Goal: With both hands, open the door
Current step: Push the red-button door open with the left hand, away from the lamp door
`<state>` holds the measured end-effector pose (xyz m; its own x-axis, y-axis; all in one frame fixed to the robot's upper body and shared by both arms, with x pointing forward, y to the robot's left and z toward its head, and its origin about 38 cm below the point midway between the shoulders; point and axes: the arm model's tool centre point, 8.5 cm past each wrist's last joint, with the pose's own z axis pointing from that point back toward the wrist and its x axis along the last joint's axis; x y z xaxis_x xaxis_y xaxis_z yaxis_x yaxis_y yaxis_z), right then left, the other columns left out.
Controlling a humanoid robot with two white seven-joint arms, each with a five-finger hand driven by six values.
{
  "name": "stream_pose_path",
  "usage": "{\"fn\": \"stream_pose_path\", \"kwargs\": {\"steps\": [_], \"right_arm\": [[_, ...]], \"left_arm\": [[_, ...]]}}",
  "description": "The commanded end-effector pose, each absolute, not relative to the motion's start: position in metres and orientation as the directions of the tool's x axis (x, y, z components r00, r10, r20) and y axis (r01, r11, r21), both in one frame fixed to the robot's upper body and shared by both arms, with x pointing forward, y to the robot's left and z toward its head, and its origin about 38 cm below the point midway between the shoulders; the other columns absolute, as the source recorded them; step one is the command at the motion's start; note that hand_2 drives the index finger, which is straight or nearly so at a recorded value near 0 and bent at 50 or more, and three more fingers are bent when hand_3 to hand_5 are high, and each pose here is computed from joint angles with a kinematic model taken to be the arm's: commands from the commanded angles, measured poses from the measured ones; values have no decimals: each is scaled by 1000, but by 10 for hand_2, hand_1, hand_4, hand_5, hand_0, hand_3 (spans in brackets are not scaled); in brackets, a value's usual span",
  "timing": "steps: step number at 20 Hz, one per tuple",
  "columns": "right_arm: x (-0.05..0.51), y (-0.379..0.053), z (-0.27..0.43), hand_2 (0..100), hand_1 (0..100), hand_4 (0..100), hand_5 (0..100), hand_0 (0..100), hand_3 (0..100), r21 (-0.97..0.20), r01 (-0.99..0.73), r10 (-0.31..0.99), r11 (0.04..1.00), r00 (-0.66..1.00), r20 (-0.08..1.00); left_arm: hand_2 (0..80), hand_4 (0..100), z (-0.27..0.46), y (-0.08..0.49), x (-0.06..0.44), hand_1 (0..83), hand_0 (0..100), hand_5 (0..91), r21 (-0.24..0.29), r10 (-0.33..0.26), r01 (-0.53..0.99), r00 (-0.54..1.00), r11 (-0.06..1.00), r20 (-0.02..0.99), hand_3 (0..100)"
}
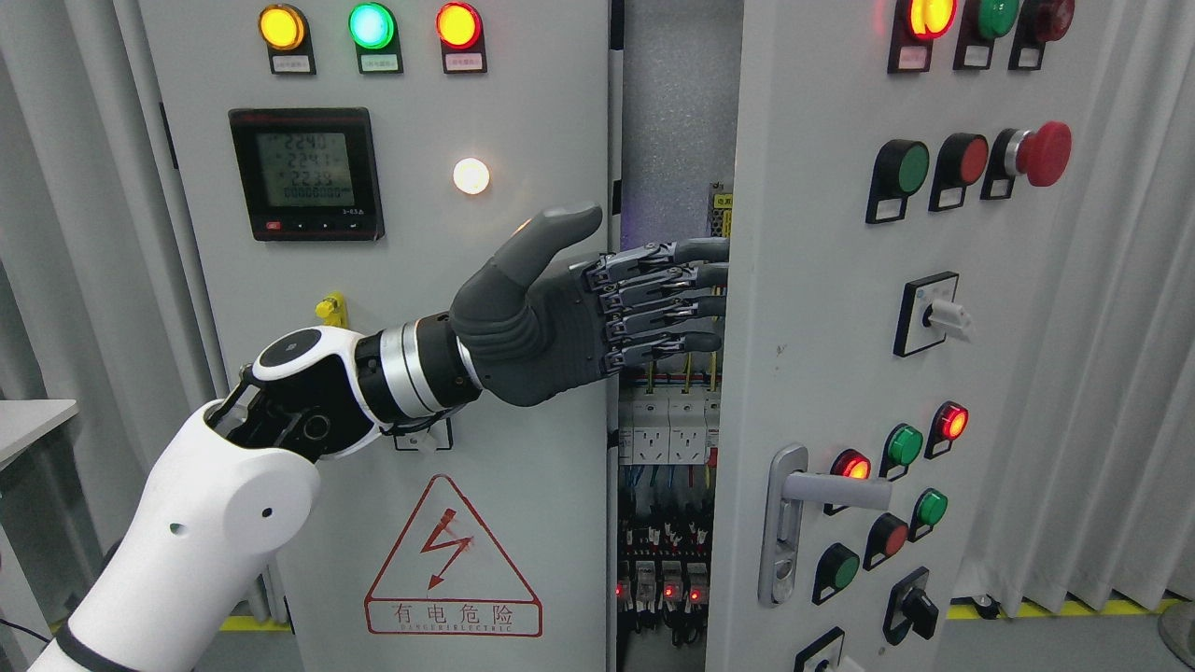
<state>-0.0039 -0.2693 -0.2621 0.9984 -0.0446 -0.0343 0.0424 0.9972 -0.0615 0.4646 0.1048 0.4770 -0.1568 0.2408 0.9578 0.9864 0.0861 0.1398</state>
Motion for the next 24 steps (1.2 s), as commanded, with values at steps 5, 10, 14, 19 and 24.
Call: {"fn": "stream_pose_path", "kwargs": {"steps": [5, 10, 14, 19, 24], "right_arm": [[-7, -272, -261, 0, 0, 0, 0, 219, 0, -65, 38, -42, 997, 998, -55], [-7, -272, -261, 0, 0, 0, 0, 218, 0, -65, 38, -42, 997, 998, -55], [-7, -272, -261, 0, 0, 0, 0, 218, 0, -65, 38, -42, 997, 998, -55], [-7, -272, -261, 0, 0, 0, 0, 218, 0, -65, 38, -42, 997, 998, -55], [-7, -272, -261, 0, 0, 0, 0, 219, 0, -65, 38, -42, 997, 998, -55]], "left_arm": [[27, 36, 462, 62, 463, 0, 296, 0, 102, 142, 995, -101, 0, 985, 28], [28, 36, 468, 52, 457, 0, 296, 0, 102, 140, 994, -96, -35, 986, 28], [27, 36, 475, 38, 450, 0, 296, 0, 128, 143, 989, -116, -74, 983, 28], [28, 36, 486, 27, 444, 0, 296, 0, 99, 160, 992, -85, -82, 983, 28], [28, 36, 478, 11, 438, 0, 296, 0, 107, 143, 988, -91, -114, 986, 28]]}}
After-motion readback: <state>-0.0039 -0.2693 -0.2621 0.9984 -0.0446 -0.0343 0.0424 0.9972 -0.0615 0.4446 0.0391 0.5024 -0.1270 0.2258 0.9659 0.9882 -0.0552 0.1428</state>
